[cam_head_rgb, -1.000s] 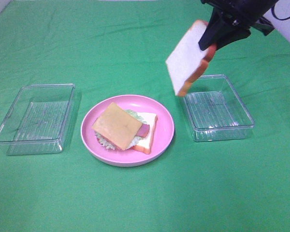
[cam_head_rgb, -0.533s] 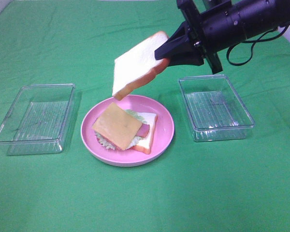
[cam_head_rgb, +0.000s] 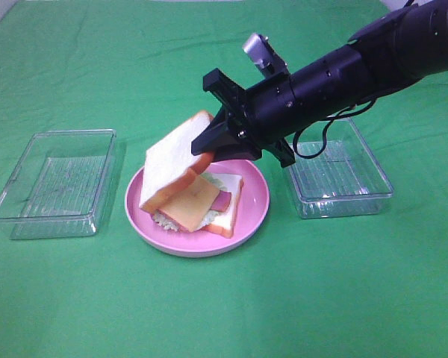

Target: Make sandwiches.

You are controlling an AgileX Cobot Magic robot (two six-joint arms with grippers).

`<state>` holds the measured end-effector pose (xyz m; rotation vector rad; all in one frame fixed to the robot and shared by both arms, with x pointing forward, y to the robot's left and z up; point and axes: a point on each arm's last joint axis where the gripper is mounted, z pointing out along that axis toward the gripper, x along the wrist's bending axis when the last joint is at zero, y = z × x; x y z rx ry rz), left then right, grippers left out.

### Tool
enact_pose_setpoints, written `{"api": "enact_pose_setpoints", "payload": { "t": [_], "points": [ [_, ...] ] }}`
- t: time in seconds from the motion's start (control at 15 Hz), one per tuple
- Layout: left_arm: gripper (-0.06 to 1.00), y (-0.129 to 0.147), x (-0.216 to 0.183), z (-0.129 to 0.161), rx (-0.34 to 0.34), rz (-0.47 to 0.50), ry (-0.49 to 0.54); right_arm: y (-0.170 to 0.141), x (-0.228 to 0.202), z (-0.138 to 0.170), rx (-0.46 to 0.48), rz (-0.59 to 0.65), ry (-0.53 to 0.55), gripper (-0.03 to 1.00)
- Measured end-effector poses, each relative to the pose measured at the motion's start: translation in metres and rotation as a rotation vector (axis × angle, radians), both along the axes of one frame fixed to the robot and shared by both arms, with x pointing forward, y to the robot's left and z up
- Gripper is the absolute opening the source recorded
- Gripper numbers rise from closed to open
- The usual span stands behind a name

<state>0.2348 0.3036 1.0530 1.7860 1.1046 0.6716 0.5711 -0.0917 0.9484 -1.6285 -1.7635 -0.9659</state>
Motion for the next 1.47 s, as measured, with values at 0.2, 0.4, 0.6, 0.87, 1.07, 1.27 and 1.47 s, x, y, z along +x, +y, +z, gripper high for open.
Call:
{"api": "enact_pose_setpoints", "payload": {
  "t": [0.2,0.4,0.6,0.87,1.07,1.27,1.47],
  "points": [
    [0.78,0.0,0.0,0.0,0.0,0.0,0.0,0.001,0.002,-0.019,-0.015,-0.017,0.049,0.21],
    [0.78,0.0,0.0,0.0,0.0,0.0,0.0,0.0,0.002,-0.03,-0.041,0.0,0.07,0.57],
    [0.78,0.0,0.0,0.0,0.0,0.0,0.0,-0.003,0.0,-0.03,-0.091,0.045,0.036,0.7],
    [0.78,0.0,0.0,0.0,0.0,0.0,0.0,-0.018,-0.012,0.008,-0.249,0.13,-0.087,0.72],
    [0.78,0.0,0.0,0.0,0.0,0.0,0.0,-0.033,-0.026,0.044,-0.374,0.186,-0.18,0.72],
    [0.78,0.0,0.0,0.0,0.0,0.0,0.0,-0.062,-0.054,0.1,-0.558,0.196,-0.306,0.73],
    [0.78,0.0,0.0,0.0,0.0,0.0,0.0,-0.084,-0.079,0.137,-0.661,0.173,-0.392,0.73]
  ]
}}
